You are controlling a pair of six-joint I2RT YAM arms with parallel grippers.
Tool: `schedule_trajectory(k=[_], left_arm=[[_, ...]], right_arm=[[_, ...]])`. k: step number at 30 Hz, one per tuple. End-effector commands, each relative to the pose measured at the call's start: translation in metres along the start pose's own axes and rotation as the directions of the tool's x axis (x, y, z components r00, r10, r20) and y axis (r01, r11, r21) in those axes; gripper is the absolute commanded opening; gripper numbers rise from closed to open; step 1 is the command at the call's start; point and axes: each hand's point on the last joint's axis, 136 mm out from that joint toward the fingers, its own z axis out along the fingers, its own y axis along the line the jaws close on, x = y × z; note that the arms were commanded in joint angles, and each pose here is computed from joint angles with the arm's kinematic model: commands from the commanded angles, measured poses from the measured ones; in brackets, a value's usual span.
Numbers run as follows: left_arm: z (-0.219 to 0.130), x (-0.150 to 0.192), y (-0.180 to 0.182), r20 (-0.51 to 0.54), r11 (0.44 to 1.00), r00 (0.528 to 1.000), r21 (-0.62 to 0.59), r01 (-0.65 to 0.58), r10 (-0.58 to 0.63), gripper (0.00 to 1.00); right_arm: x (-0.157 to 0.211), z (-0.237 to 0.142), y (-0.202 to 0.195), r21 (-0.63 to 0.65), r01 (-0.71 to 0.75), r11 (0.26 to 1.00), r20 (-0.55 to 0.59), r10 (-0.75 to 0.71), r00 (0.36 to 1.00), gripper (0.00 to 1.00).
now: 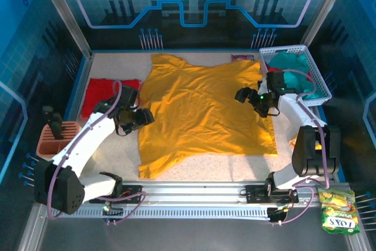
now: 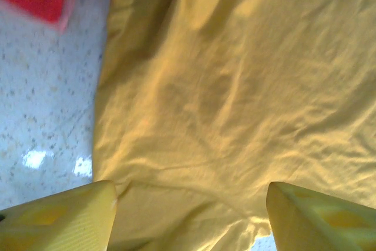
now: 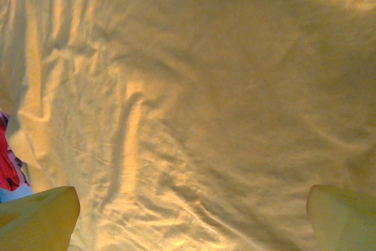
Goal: Fold and stack the t-shirts
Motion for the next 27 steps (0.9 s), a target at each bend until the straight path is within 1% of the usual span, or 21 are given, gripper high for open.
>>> schedule_trajectory(k=[1, 4, 6, 9, 12, 15, 17, 19, 21, 22, 25, 27], left_arm=[[-0.005, 0.028, 0.008, -0.057, 0.999, 0.998, 0.000, 0.034, -0.034, 0.69], [-0.005, 0.044, 0.015, -0.081, 0.998, 0.995, 0.016, 0.067, -0.066, 0.69], [-0.002, 0.057, 0.018, -0.117, 0.996, 0.989, 0.024, 0.089, -0.085, 0.68], [0.002, 0.077, 0.029, -0.165, 0.995, 0.981, -0.008, 0.098, -0.098, 0.67], [0.006, 0.092, 0.043, -0.188, 0.991, 0.973, -0.043, 0.127, -0.133, 0.65], [0.010, 0.108, 0.052, -0.209, 0.984, 0.962, -0.071, 0.165, -0.176, 0.59], [0.009, 0.120, 0.062, -0.218, 0.976, 0.955, -0.126, 0.176, -0.201, 0.56], [0.009, 0.132, 0.072, -0.229, 0.967, 0.948, -0.179, 0.182, -0.221, 0.56], [0.012, 0.142, 0.075, -0.233, 0.960, 0.940, -0.185, 0.208, -0.249, 0.54], [0.015, 0.147, 0.075, -0.231, 0.959, 0.939, -0.178, 0.218, -0.257, 0.51], [0.024, 0.159, 0.078, -0.241, 0.954, 0.928, -0.167, 0.250, -0.285, 0.40], [0.028, 0.165, 0.081, -0.253, 0.952, 0.923, -0.179, 0.249, -0.289, 0.38]], right_arm=[[0.016, 0.000, 0.014, 0.015, 0.093, 0.996, -0.016, -0.092, 0.996, 1.00], [0.024, -0.004, 0.012, 0.077, 0.151, 0.986, -0.033, -0.149, 0.988, 1.00], [0.028, -0.008, 0.012, 0.099, 0.195, 0.976, -0.016, -0.194, 0.981, 1.00], [0.032, -0.016, 0.011, 0.108, 0.203, 0.973, 0.019, -0.206, 0.978, 1.00], [0.038, -0.022, 0.009, 0.111, 0.197, 0.974, 0.024, -0.200, 0.979, 1.00], [0.045, -0.024, -0.002, 0.144, 0.170, 0.975, 0.020, -0.174, 0.985, 0.98], [0.049, -0.025, -0.009, 0.156, 0.148, 0.977, 0.019, -0.152, 0.988, 0.98], [0.052, -0.026, -0.013, 0.157, 0.133, 0.979, 0.016, -0.137, 0.990, 0.98], [0.055, -0.026, -0.016, 0.162, 0.119, 0.980, 0.014, -0.123, 0.992, 0.98], [0.055, -0.027, -0.018, 0.163, 0.115, 0.980, 0.016, -0.119, 0.993, 0.98], [0.056, -0.026, -0.022, 0.164, 0.104, 0.981, 0.014, -0.108, 0.994, 0.97], [0.056, -0.026, -0.025, 0.167, 0.096, 0.981, 0.010, -0.099, 0.995, 0.97]])
